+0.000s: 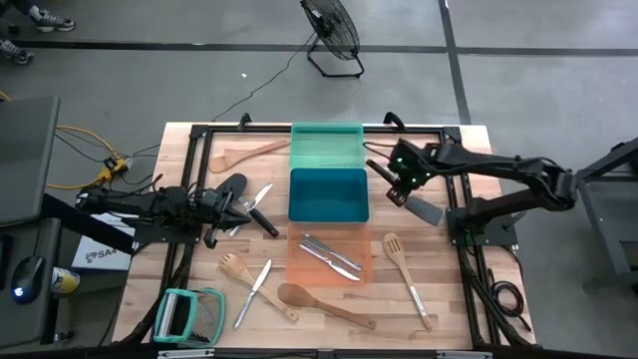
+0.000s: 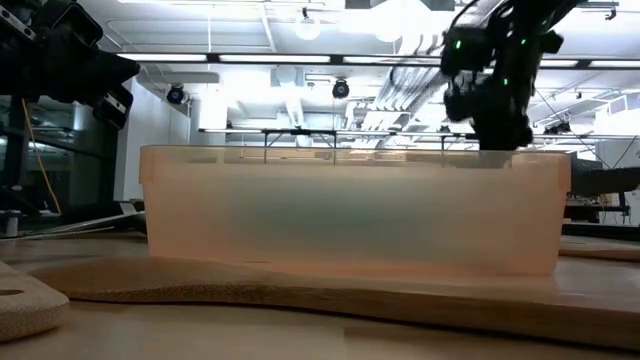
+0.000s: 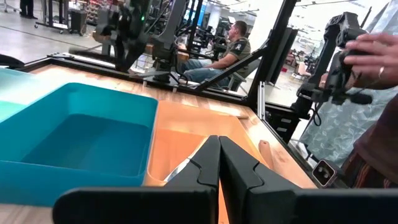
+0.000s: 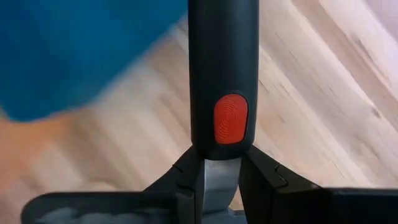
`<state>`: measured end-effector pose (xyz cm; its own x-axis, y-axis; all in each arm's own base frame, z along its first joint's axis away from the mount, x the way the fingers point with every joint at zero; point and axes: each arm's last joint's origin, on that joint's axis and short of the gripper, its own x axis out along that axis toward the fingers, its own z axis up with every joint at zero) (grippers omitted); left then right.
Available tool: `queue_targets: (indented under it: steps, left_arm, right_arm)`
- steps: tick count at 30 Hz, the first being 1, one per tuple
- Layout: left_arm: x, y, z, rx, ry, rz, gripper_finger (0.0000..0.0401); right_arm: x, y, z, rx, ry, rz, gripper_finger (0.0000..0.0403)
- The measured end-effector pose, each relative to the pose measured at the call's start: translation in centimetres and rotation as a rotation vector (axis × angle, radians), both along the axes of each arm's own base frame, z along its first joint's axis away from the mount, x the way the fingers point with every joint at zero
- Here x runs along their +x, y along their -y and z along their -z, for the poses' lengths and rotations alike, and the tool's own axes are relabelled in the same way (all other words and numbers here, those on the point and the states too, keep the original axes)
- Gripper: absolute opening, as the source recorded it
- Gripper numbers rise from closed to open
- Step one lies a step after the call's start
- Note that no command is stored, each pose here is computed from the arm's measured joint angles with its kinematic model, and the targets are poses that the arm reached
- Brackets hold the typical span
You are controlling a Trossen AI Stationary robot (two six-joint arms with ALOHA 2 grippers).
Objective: Pick & Place Kitchen Items
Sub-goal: Put the black spatula into the blue bin
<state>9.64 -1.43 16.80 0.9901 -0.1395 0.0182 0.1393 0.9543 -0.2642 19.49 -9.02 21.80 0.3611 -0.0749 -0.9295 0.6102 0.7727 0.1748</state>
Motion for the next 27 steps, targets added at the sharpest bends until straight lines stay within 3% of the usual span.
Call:
queue_targets:
  steps: [11,27]
  left_arm:
    - [0.0,0.0,0.0,0.000,0.000,0.000,0.0000]
    - [0.0,0.0,0.0,0.000,0.000,0.000,0.0000]
  right_arm:
    - [0.8,-0.3,-4.3,-0.070,0.464,-0.172,0.0062]
    - [3.9,-1.7,-10.7,-0.425,1.104,-0.343,0.0062]
